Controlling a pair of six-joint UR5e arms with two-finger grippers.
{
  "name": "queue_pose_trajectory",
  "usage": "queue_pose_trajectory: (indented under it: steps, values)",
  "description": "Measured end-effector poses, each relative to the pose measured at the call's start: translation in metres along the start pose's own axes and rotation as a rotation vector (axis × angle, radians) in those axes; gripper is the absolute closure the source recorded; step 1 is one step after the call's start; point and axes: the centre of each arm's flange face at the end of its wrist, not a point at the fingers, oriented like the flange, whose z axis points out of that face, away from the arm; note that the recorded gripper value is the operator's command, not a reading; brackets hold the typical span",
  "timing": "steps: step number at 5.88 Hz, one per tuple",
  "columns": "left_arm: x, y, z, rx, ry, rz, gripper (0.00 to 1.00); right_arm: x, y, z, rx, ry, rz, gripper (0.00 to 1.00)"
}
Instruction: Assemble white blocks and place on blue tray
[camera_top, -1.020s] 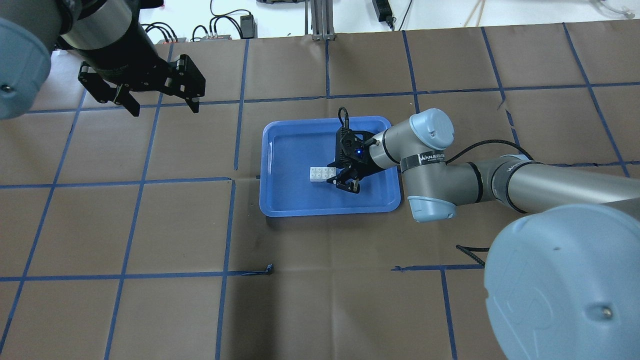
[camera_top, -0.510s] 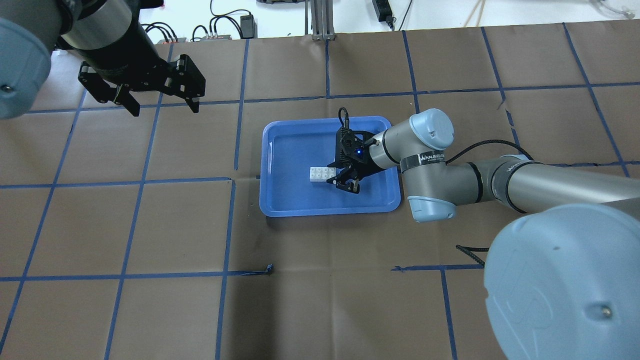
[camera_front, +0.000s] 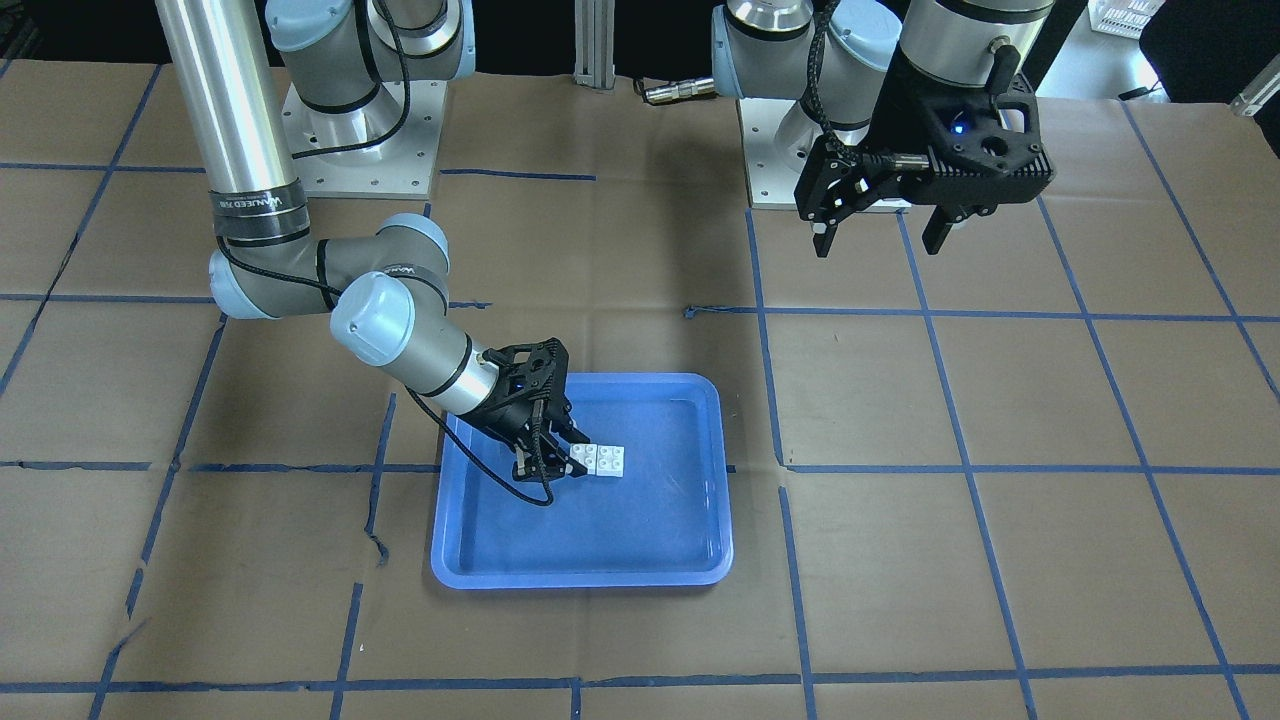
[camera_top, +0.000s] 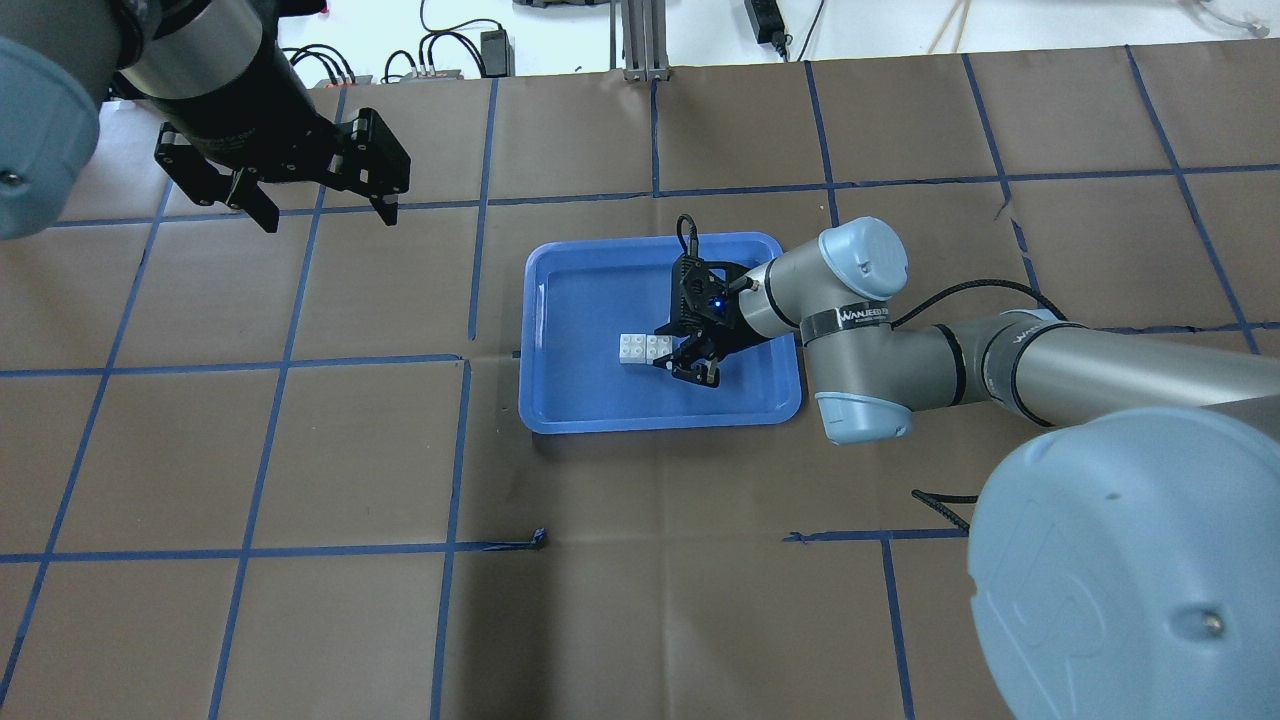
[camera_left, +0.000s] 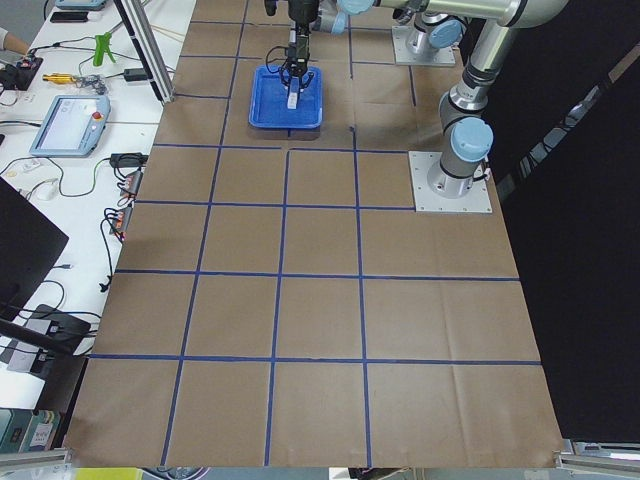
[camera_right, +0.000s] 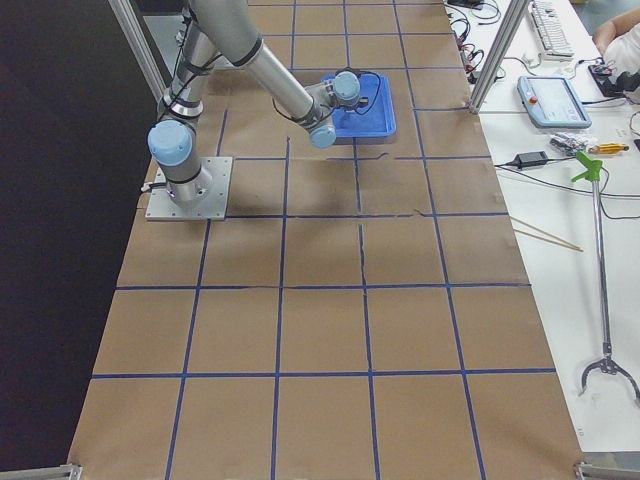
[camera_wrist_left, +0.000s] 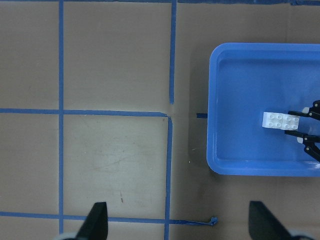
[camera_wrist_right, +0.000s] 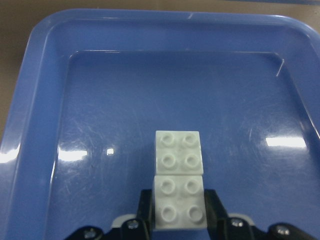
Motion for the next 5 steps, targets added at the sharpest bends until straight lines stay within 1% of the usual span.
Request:
queue_pose_trajectory:
  steps: [1, 2, 3, 4, 5]
  values:
    - [0.0, 0.0, 0.0, 0.0, 0.0, 0.0, 0.0, 0.0, 0.0, 0.0, 0.0, 0.0, 0.0, 0.52]
    - [0.0, 0.0, 0.0, 0.0, 0.0, 0.0, 0.0, 0.0, 0.0, 0.0, 0.0, 0.0, 0.0, 0.14]
    - [0.0, 0.0, -0.001, 0.001, 0.0, 0.001, 0.0, 0.001, -0.001, -0.001, 0.001, 0.001, 0.005, 0.0]
    - [0.0, 0.0, -0.001, 0.001, 0.0, 0.0, 0.0, 0.005, -0.004, -0.006, -0.001, 0.013, 0.025, 0.0]
    - [0.0, 0.0, 0.0, 0.001, 0.0, 0.0, 0.0, 0.016, -0.01, -0.018, -0.011, 0.028, 0.054, 0.0]
